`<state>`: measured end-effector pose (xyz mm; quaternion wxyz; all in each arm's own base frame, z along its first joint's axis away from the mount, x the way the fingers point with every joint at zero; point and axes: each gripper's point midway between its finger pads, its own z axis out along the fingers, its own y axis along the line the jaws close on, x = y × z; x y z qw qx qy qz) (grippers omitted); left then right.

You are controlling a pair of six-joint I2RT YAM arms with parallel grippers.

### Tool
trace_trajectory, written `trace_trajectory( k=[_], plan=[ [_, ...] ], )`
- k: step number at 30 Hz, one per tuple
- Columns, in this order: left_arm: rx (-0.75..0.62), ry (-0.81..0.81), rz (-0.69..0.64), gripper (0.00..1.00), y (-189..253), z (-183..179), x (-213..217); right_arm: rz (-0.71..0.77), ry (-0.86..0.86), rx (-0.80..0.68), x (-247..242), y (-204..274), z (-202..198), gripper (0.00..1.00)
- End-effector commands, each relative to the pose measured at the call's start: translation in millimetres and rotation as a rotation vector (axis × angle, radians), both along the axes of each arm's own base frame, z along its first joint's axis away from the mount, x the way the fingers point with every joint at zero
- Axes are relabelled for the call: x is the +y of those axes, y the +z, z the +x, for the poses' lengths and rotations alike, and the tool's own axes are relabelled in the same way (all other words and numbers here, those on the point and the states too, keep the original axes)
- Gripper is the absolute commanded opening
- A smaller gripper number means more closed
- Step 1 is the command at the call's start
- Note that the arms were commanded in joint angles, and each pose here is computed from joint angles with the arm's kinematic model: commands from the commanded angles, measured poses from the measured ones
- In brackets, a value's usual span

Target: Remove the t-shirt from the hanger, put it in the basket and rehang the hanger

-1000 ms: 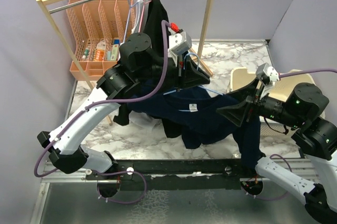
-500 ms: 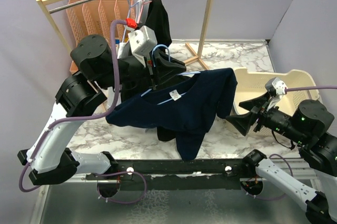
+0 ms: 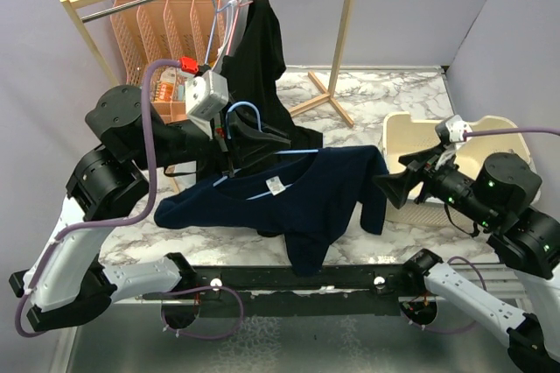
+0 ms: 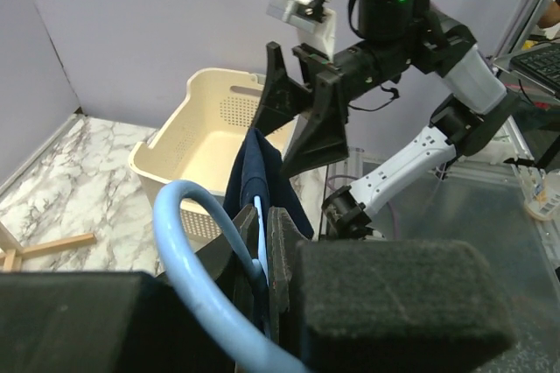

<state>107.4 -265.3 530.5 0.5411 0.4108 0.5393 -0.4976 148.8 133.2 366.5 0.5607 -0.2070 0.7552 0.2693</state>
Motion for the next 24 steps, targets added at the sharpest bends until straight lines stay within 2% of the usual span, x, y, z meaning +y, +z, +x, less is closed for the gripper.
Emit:
trace_trajectory(
  k=[1, 4, 6, 9, 15, 17, 24],
  plan=[
    [-0.017, -0.051, -0.07, 0.0, 18.7, -19.1, 8.7, 0.0, 0.048, -0.049, 19.1, 4.9, 17.3, 0.79],
    [-0.013, -0.059, -0.076, 0.0, 18.4, -21.2, 9.4, 0.01, 0.118, -0.043, 35.5, -0.1, 20.0, 0.7],
    [-0.011, -0.061, -0.075, 0.0, 16.6, -22.0, 9.8, 0.014, 0.139, -0.034, 42.3, -3.1, 22.9, 0.58],
    [-0.008, -0.055, -0.071, 0.0, 11.9, -22.0, 11.1, 0.02, 0.159, -0.027, 48.9, -3.8, 25.7, 0.34],
    [0.004, -0.028, -0.055, 0.0, -0.6, -19.1, 13.8, 0.039, 0.187, -0.035, 55.5, 0.1, 26.1, 0.04],
    [0.007, -0.019, -0.053, 0.0, -2.4, -19.8, 16.4, 0.026, 0.105, -0.022, 46.6, -2.5, 36.3, 0.01],
    [-0.005, 0.057, -0.067, 0.0, 0.1, -20.6, 34.8, 0.016, -0.386, 0.016, -24.2, -10.9, 70.4, 0.01]
  ],
)
